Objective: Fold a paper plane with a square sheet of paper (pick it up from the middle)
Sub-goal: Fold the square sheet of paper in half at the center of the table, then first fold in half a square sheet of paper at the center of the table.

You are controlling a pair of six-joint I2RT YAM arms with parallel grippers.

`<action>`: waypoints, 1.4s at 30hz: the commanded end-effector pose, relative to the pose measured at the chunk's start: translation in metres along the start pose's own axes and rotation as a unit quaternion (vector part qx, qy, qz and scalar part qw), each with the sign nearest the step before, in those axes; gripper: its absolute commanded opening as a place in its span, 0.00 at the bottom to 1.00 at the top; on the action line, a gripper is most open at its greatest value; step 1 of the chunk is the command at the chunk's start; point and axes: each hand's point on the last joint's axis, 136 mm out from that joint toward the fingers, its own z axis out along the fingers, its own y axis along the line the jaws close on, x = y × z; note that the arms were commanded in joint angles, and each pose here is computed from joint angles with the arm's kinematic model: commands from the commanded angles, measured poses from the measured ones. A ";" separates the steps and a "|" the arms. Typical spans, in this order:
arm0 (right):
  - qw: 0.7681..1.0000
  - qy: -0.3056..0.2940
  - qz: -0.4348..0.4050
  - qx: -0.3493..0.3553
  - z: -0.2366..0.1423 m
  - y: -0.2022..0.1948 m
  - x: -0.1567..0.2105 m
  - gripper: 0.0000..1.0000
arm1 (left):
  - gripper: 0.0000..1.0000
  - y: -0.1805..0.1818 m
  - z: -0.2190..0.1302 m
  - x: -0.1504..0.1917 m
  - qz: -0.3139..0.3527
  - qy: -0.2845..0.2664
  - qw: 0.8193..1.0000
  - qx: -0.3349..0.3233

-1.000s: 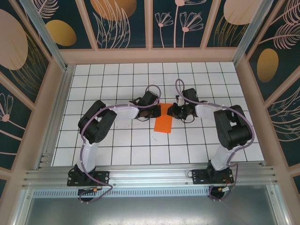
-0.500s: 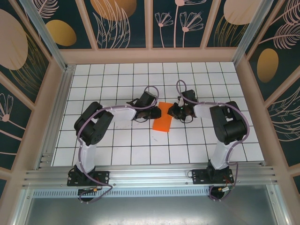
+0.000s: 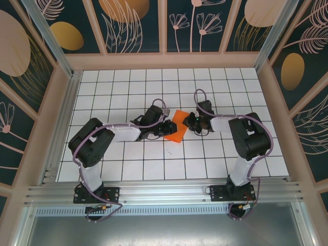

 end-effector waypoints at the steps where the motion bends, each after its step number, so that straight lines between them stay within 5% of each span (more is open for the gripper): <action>1: 0.998 0.006 0.025 0.053 0.006 -0.032 0.012 0.13 | 0.15 -0.023 0.018 0.008 0.012 0.023 0.999 0.027; 18: 0.999 0.014 0.033 0.029 0.007 -0.025 0.009 0.13 | 0.07 0.034 0.043 0.039 -0.010 0.077 0.993 -0.087; 25: 0.999 0.011 -0.029 -0.041 -0.016 0.009 -0.001 0.13 | 0.01 0.054 0.041 0.046 -0.013 0.084 0.988 -0.130; 42: 0.993 0.100 -0.054 -0.020 -0.012 -0.010 0.049 0.01 | 0.00 0.065 0.044 0.047 -0.013 0.091 0.983 -0.156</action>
